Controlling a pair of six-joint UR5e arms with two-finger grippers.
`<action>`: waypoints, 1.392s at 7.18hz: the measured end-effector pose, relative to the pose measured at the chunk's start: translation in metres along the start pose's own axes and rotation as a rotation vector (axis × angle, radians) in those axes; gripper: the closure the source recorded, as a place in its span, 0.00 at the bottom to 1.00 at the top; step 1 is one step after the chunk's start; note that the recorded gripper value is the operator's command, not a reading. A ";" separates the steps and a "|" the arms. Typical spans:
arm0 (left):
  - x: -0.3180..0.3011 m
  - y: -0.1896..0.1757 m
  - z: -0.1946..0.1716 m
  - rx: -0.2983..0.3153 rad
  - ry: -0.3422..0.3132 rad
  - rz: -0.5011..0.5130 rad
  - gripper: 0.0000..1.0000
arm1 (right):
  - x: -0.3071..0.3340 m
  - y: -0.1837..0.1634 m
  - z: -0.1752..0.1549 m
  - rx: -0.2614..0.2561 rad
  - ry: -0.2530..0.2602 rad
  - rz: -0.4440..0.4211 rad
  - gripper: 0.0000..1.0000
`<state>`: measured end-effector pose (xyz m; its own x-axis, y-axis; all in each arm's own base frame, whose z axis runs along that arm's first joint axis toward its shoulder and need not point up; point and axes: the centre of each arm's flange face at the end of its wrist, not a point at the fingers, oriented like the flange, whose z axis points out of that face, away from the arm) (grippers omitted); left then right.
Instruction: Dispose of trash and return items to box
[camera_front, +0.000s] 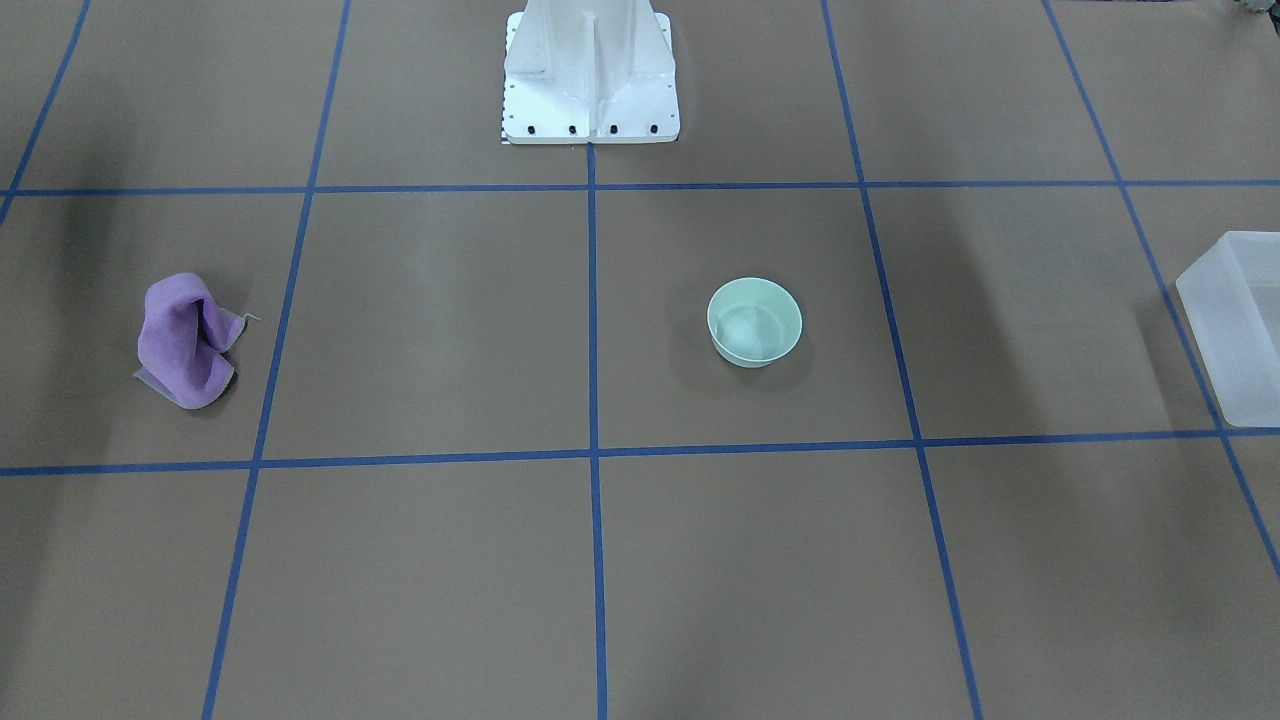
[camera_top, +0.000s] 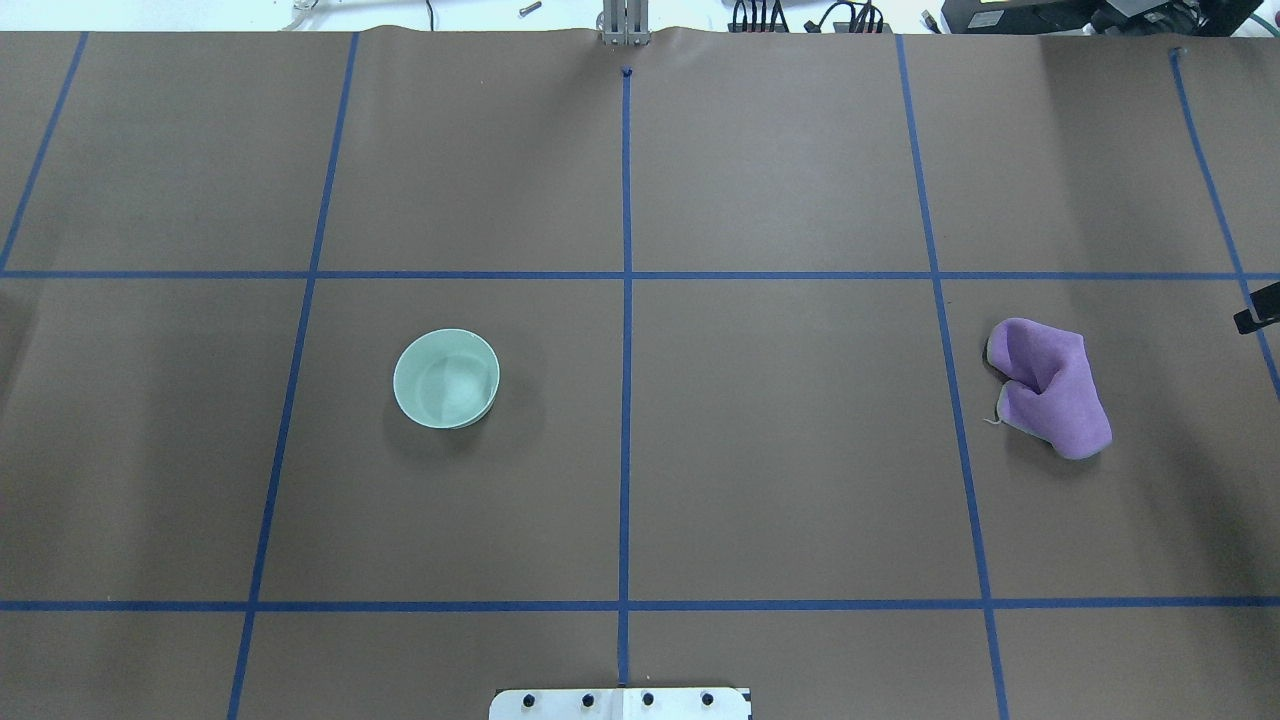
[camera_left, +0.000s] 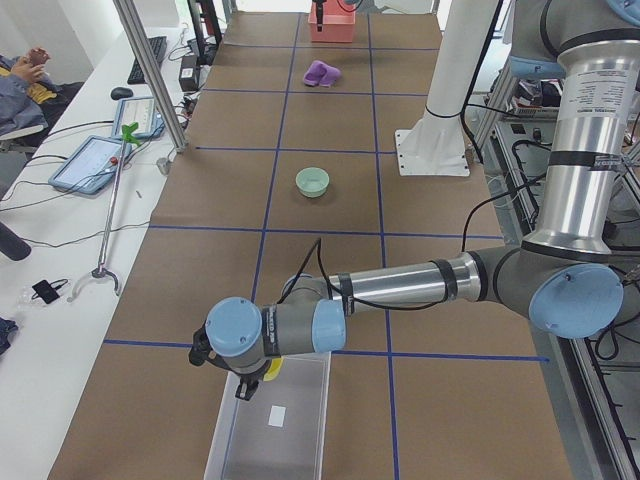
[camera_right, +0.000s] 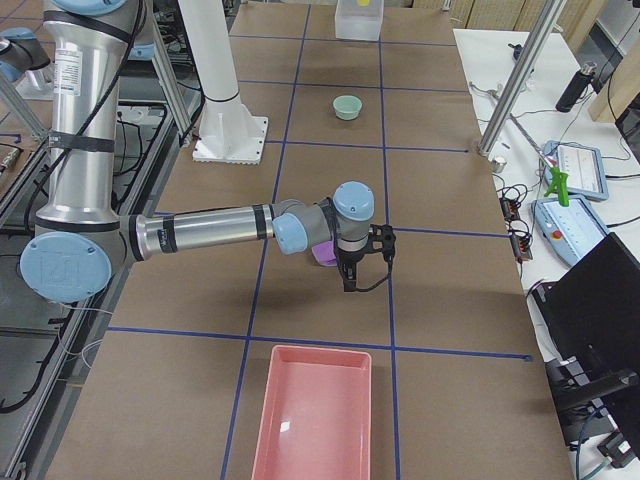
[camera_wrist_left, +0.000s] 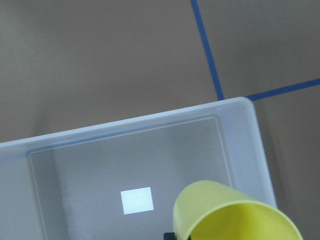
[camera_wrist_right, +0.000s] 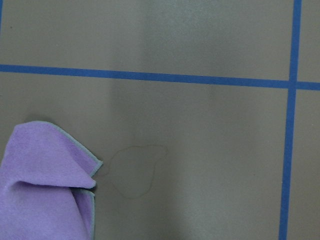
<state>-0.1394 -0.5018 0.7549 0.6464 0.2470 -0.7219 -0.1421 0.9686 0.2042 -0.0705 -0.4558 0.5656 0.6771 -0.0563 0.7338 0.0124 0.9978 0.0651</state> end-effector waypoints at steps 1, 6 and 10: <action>-0.028 0.022 0.024 -0.012 -0.001 -0.009 1.00 | -0.007 0.000 0.001 0.007 -0.008 0.011 0.00; -0.085 0.086 0.081 -0.077 -0.053 -0.060 1.00 | -0.017 0.000 0.003 0.015 -0.020 0.029 0.00; -0.090 0.091 0.086 -0.085 -0.049 -0.094 1.00 | -0.018 0.000 0.003 0.016 -0.021 0.033 0.00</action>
<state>-0.1460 -0.4388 0.8959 0.6952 0.1551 -0.7019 -0.1409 0.9869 0.0786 -0.0849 -0.4553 0.5543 0.6614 -0.0247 0.7496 -0.0210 0.9985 0.0514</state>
